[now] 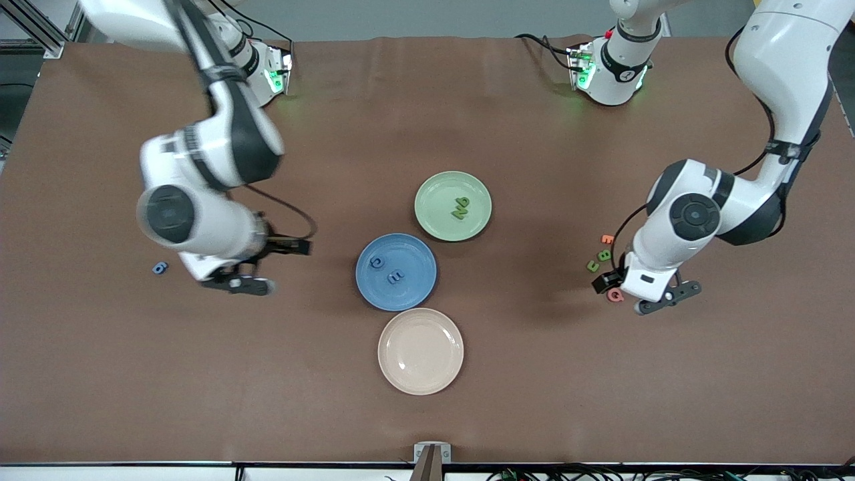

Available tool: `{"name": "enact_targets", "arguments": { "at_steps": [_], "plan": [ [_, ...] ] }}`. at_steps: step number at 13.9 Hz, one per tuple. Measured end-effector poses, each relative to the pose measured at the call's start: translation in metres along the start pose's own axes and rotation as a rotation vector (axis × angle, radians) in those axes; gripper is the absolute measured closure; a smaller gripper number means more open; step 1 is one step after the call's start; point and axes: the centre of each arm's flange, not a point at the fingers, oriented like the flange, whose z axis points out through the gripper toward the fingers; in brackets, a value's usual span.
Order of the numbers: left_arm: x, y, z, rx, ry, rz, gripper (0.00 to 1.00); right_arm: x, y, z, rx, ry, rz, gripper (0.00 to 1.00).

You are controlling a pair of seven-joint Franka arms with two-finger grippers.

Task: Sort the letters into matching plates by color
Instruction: 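Move the right gripper to the blue letters while the left gripper returns, then grasp the blue g with the right gripper while the left gripper grasps green B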

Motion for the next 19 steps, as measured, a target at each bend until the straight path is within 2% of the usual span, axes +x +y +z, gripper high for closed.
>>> {"name": "enact_targets", "arguments": {
  "at_steps": [3, 5, 9, 11, 17, 18, 19],
  "plan": [
    [-0.007, -0.026, 0.013, 0.031, -0.027, -0.016, 0.0, 0.012, 0.099, 0.004, 0.02, -0.036, -0.05, 0.0],
    [-0.013, -0.032, 0.019, 0.043, -0.039, -0.02, 0.0, 0.016, 0.162, 0.013, -0.005, -0.033, -0.069, 0.0],
    [-0.02, -0.04, 0.028, 0.047, -0.05, -0.071, 0.0, 0.025, 0.27, 0.042, -0.026, 0.068, -0.13, 0.0],
    [-0.03, -0.037, 0.036, 0.025, -0.046, -0.082, 0.0, 0.026, 0.312, 0.051, -0.044, 0.103, -0.144, 0.0],
    [-0.046, -0.038, 0.061, -0.017, -0.061, -0.12, 0.02, 0.042, 0.345, 0.111, -0.068, 0.152, -0.156, 0.02],
    [-0.048, -0.038, 0.066, -0.012, -0.059, -0.102, 0.07, 0.044, 0.345, 0.124, -0.068, 0.153, -0.158, 0.02],
    [-0.05, -0.037, 0.071, -0.001, -0.054, -0.075, 0.07, 0.045, 0.345, 0.136, -0.067, 0.15, -0.159, 0.03]
  ]
}}
